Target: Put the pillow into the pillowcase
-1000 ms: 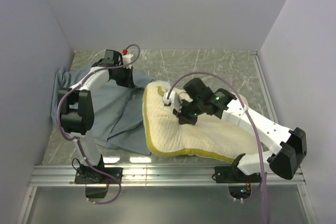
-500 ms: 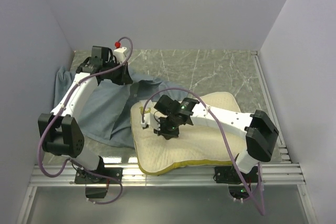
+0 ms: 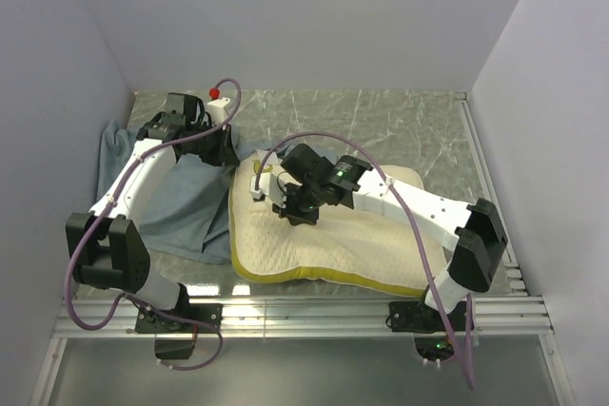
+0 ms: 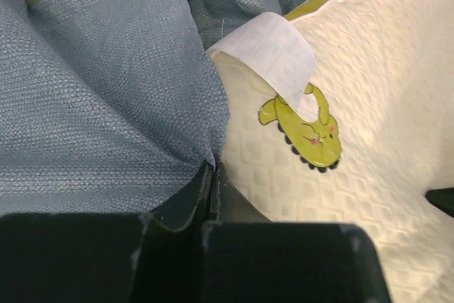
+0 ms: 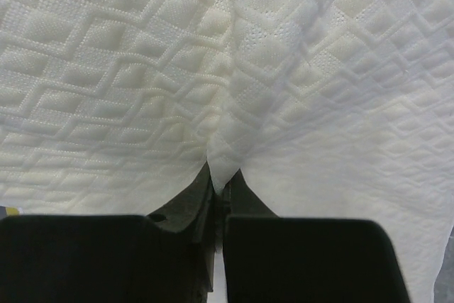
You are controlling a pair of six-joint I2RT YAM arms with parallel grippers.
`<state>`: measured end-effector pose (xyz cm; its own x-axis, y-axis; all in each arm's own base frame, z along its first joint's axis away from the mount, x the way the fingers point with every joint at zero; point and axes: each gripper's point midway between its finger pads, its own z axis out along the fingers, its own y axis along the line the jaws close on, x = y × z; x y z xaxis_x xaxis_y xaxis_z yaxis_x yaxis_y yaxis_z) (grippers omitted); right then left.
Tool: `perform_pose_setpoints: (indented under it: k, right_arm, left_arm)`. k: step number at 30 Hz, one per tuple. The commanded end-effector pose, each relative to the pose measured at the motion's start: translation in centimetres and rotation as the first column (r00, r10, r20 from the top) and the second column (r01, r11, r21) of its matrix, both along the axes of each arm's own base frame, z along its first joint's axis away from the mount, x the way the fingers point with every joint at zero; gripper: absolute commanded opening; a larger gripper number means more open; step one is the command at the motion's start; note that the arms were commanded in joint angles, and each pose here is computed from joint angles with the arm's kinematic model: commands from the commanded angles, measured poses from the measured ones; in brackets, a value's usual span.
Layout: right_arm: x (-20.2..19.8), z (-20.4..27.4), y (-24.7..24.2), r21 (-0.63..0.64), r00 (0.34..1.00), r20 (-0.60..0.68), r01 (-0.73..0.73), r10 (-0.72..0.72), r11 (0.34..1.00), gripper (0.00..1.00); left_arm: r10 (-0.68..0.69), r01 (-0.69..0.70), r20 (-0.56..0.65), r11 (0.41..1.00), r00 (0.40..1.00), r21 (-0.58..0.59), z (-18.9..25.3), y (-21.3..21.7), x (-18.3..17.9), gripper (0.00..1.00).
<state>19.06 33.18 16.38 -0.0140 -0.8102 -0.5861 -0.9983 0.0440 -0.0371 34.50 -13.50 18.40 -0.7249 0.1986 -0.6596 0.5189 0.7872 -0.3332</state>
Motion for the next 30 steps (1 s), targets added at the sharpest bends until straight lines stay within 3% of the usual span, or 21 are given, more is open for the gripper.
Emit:
perform_pose_setpoints:
  k: [1,7,12,17,22,30]
  right_arm:
    - [0.6,0.1,1.7,0.024,0.999,0.027,-0.044,0.043,0.999,0.0]
    - [3.4,-1.4,2.3,-0.004,0.996,0.09,-0.007,0.008,1.0,0.0]
    - [7.4,3.4,3.4,0.124,0.989,0.097,0.102,-0.114,0.987,0.0]
    - [11.1,6.4,3.7,0.187,0.957,0.209,0.161,-0.2,0.969,0.0]
    - [14.0,2.1,4.5,0.138,0.935,0.235,0.238,-0.265,0.961,0.0]
    - [17.5,-4.1,5.7,0.11,0.889,0.223,0.385,-0.401,0.916,0.0]
  left_arm:
    - [-0.051,0.053,0.062,0.998,0.997,-0.044,2.8,-0.9,-0.3,0.01]
    - [-0.091,0.096,0.073,0.993,0.993,-0.075,4.2,-1.5,-0.8,0.01]
    - [-0.105,0.109,0.06,0.992,0.993,-0.071,3.9,-1.4,-1.8,0.01]
    - [-0.124,0.128,0.047,0.989,0.991,-0.074,4.0,-1.5,-2.7,0.01]
    - [-0.127,0.13,0.038,0.989,0.991,-0.066,4.1,-1.4,-2.5,0.04]
    - [-0.067,0.066,-0.015,0.997,0.998,-0.033,0.6,-0.4,0.1,0.09]
